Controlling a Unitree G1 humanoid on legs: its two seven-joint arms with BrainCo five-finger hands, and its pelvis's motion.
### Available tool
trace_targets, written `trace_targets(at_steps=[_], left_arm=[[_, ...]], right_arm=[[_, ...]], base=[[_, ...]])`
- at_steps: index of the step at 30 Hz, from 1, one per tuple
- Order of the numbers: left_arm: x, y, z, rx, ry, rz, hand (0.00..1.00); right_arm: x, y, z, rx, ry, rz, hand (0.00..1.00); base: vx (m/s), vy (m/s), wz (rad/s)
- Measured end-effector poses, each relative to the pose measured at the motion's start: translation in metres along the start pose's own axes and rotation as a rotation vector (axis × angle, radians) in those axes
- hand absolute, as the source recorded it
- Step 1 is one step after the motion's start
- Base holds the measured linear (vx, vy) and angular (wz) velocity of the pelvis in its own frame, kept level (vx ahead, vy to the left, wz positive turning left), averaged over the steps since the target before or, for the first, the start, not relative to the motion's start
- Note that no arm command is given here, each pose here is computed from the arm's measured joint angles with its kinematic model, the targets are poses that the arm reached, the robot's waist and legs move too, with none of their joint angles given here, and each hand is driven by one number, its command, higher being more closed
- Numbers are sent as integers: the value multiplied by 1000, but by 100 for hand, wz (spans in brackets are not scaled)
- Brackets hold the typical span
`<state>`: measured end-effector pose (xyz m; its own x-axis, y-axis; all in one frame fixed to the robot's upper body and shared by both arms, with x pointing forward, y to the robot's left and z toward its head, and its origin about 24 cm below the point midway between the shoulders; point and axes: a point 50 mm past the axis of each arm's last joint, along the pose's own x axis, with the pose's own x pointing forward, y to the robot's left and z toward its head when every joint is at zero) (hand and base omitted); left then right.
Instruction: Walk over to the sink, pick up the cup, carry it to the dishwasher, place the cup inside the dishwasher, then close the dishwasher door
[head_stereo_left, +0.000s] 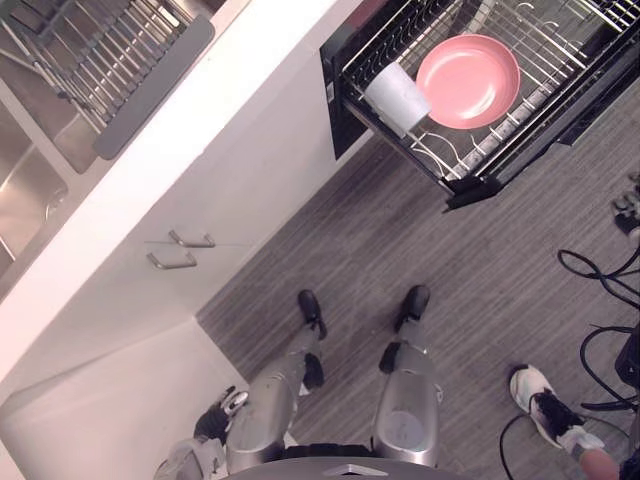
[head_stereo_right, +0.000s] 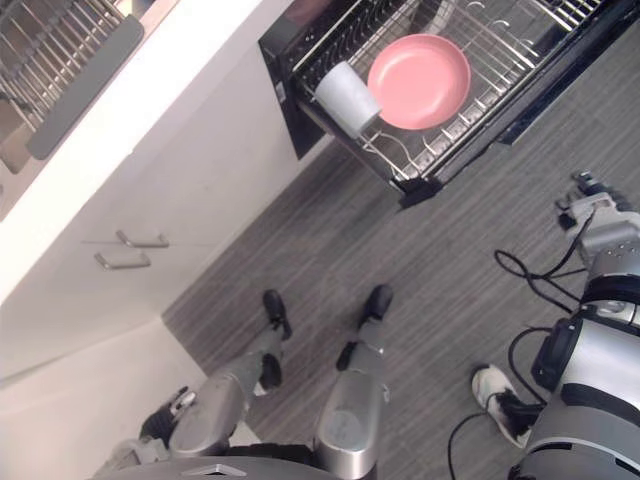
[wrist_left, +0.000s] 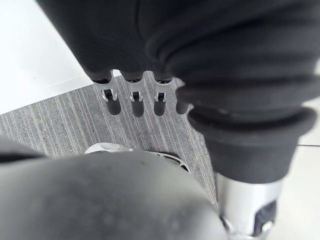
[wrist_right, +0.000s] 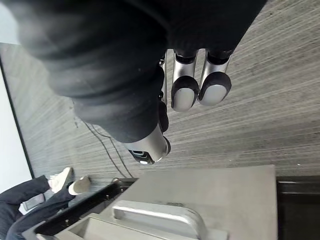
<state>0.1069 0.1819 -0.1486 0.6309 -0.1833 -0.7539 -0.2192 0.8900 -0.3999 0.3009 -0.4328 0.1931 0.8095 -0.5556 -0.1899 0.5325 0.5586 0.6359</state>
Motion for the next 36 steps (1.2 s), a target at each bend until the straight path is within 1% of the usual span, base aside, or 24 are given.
trace_targets(at_steps=[4,7,8,10,12,13,14,15,16,19,21,22,27,31,32,36], left_arm=[[2,-4,4,23,-7,-22,0],[4,-11,5,45,-1,-49,0],[5,-12,4,45,4,-53,0],[5,-13,4,40,8,-55,0],[5,-14,4,41,7,-60,0],[5,-14,4,41,8,-61,0],[6,-16,3,36,8,-65,0],[7,-20,1,28,9,-74,0],[7,-21,1,24,9,-78,0],[8,-26,-1,10,7,-102,0],[8,-29,-3,8,6,-118,0],[8,-31,-5,9,7,-132,0],[7,-35,-11,16,16,-158,0],[7,-39,-14,70,25,-186,0],[7,-40,-15,82,32,-192,0],[5,-42,-19,100,50,-213,0]], right_arm=[[2,9,-11,1,33,72,100],[3,25,-11,-55,32,131,100],[3,32,-11,-97,30,145,100],[3,31,-8,-137,18,121,100],[3,37,-10,-239,22,117,100],[3,39,-11,-261,24,125,100],[2,51,-11,-313,14,164,100],[2,54,-7,-351,-1,134,100],[2,55,-5,-363,-9,132,100],[2,63,-1,-465,-36,98,100],[1,73,3,-525,-61,91,100],[0,80,9,-572,-93,64,100],[-7,108,28,-706,-228,16,100],[-16,138,39,-791,-400,-4,100],[-18,145,41,-835,-448,-13,0],[-22,158,41,-964,-551,-23,0]], base=[[53,-54,4],[49,-42,19],[27,-39,21],[21,-45,20],[9,-39,23],[-3,-37,26],[-12,-43,35],[-21,-56,37],[-27,-60,35],[-24,-59,32],[-24,-74,41],[-23,-86,46],[-10,-105,50],[13,-145,38],[23,-118,30],[33,-139,17]])
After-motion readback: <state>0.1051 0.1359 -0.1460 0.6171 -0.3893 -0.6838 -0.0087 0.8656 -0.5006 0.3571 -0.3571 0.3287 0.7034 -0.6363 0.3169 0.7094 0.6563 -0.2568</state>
